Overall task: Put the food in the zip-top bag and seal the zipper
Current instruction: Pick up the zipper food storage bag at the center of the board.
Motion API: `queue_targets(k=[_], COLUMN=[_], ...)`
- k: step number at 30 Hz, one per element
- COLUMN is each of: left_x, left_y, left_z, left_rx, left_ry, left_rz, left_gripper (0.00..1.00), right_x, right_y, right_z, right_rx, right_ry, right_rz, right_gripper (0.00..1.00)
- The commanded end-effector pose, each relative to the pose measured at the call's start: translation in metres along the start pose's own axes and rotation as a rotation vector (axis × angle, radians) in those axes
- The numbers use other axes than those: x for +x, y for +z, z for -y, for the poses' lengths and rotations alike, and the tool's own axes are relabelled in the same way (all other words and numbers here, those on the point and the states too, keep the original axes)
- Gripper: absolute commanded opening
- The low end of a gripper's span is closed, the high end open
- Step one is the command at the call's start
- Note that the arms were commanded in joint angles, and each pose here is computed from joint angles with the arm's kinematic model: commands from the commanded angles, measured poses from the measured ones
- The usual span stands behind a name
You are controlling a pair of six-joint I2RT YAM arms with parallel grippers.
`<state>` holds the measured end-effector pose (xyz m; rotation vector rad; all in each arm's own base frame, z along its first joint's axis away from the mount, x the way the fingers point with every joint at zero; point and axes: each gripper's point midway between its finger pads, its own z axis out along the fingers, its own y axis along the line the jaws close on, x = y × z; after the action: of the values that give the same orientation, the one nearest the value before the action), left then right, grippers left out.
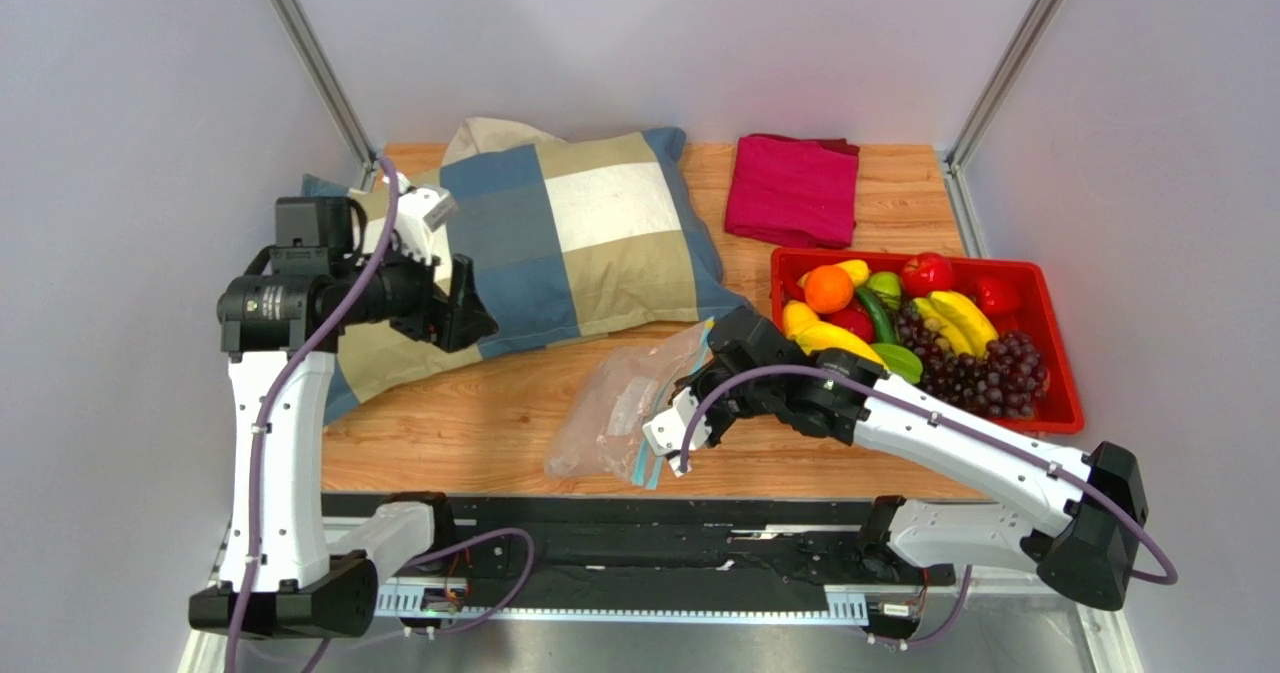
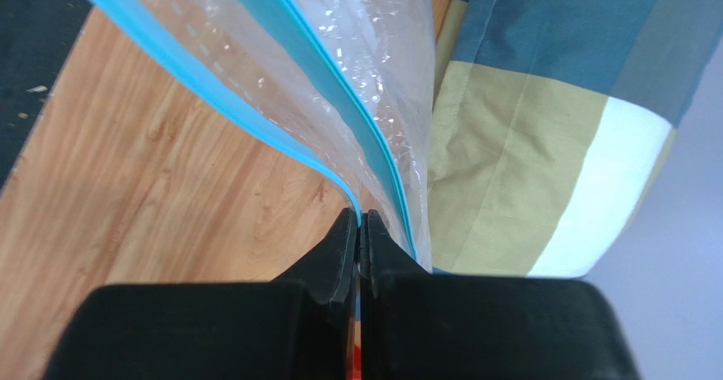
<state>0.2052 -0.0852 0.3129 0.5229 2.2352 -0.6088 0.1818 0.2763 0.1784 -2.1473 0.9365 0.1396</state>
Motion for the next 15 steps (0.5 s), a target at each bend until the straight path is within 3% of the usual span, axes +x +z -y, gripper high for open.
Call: queue_targets(k=[1,10,15], left_x=[0.001,-0.016,-0.026], left_y=[0.015,0.069,0.084], left_z=[0.017,0.069,0.09], left_rx=[0.065,0.268,0.376], left_ry=[0.068,0.065,0.056], left_rz=[-0.041,-0.136,-0.142], left_gripper=[0.89,0.8,0.69], right_x=[-0.02,-0.049,-0.057], right_y=[-0.017,-0.032,-0.031], right_z=[0.049,0.073,0.068], right_rx=[0.228,0.357,0.377], right_ry=[-0.17,-0.188,-0.222], right_rz=[0.047,0.168,0.221], right_gripper=[0.0,0.0,0.0])
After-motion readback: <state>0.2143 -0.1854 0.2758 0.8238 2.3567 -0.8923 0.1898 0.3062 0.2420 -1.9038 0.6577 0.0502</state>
